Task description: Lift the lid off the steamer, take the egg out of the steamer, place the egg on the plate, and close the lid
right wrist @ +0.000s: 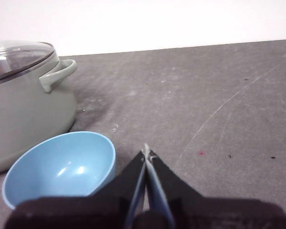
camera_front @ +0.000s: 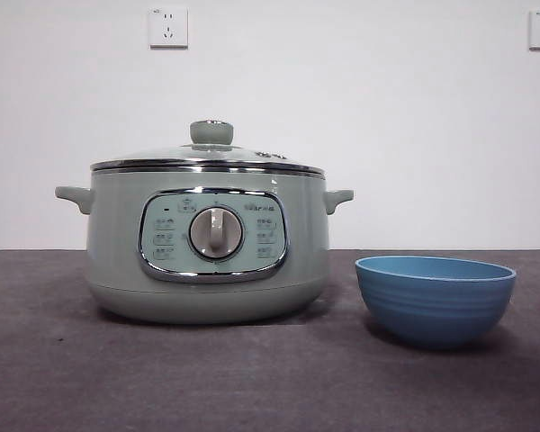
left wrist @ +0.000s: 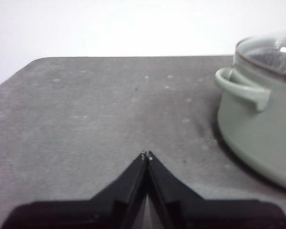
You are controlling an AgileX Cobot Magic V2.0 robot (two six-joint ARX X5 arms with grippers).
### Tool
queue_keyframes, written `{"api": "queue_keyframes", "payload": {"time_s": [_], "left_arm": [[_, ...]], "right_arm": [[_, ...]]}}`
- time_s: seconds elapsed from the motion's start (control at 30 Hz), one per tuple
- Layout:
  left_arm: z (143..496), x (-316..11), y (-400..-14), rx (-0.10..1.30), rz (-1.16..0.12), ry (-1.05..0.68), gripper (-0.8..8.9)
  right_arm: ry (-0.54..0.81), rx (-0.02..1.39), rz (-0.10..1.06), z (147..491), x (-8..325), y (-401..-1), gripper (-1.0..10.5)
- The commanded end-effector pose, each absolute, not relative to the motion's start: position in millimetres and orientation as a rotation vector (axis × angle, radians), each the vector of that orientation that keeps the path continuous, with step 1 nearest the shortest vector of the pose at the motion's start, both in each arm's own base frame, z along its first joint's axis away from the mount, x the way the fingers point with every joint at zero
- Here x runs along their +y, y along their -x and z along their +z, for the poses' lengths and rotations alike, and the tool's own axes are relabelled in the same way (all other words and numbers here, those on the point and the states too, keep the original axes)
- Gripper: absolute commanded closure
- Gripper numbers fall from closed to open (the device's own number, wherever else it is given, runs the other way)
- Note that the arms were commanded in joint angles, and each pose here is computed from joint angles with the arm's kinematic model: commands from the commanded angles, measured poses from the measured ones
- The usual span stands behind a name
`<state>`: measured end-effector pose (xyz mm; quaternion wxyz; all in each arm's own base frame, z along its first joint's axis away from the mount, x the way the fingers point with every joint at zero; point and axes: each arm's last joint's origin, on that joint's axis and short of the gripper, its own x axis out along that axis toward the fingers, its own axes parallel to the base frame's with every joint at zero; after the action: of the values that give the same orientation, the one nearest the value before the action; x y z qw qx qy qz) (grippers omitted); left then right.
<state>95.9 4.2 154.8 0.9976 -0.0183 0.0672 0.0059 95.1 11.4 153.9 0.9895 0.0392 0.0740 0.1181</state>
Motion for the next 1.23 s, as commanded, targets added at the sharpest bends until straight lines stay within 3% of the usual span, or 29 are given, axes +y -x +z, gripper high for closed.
{"api": "queue_keyframes", "payload": {"time_s": [0.03,0.13,0.4,0.63,1.0,1.23], "left_arm": [[153.5,3.7,-96.4,0.127,-0.008,0.117,8.18],[155.3,2.4,-96.1,0.126,-0.047,0.168,8.20],[189.7,0.4,-85.8,0.124,-0.090,0.304,8.20],[239.8,-2.7,-71.8,0.107,-0.173,0.302,8.20],[302.2,-10.0,-68.2,0.230,-0.428,0.222,8.20],[326.6,-11.0,-73.3,0.323,-0.486,0.156,8.21]], "right_arm": [[-0.123,0.156,0.242,151.2,11.7,-95.5,9.5],[-0.134,0.154,0.241,151.6,11.7,-95.5,9.5],[-0.319,0.106,0.241,178.2,11.5,-91.6,9.6],[-0.330,0.112,0.372,221.4,15.1,-89.2,9.6],[-0.209,0.333,0.723,301.6,25.2,-103.6,9.6],[-0.114,0.485,0.774,335.7,27.1,-118.8,9.6]]}}
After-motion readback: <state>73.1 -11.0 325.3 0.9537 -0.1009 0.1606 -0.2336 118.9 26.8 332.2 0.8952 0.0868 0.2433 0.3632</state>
